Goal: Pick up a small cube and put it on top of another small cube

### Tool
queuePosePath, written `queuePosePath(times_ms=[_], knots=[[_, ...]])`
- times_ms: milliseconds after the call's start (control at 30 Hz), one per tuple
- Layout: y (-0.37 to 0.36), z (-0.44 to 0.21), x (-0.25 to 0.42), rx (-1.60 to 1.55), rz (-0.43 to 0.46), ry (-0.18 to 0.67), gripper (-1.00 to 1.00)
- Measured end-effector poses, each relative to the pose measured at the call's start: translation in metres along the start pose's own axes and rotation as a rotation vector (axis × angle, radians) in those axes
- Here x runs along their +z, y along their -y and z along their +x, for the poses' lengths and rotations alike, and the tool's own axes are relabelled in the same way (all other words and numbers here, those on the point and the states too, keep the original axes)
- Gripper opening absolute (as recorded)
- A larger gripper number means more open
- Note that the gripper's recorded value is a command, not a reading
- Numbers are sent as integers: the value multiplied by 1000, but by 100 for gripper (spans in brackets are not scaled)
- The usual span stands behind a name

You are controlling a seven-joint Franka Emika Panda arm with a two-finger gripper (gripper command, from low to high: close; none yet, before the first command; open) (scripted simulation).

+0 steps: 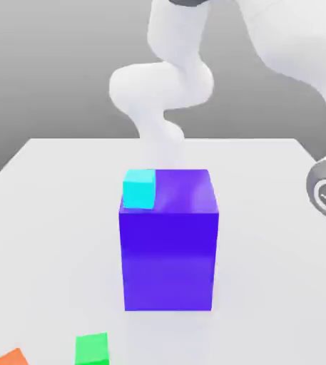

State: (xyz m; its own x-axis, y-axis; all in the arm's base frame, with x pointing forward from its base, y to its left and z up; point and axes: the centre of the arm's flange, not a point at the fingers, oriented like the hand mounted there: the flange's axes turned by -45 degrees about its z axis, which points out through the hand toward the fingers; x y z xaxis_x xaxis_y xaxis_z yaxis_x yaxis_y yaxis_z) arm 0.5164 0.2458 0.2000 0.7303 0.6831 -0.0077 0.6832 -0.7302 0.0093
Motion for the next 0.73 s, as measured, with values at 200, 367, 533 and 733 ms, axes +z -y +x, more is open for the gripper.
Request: queuePosePath(times_ms=[200,367,533,733], knots=[[-122,-90,-17,365,-3,6,-100],[-201,-188,-23,690,7,2,-100],[-239,-242,15,863,13,-3,100],[-247,-253,9,898,12,-3,100]])
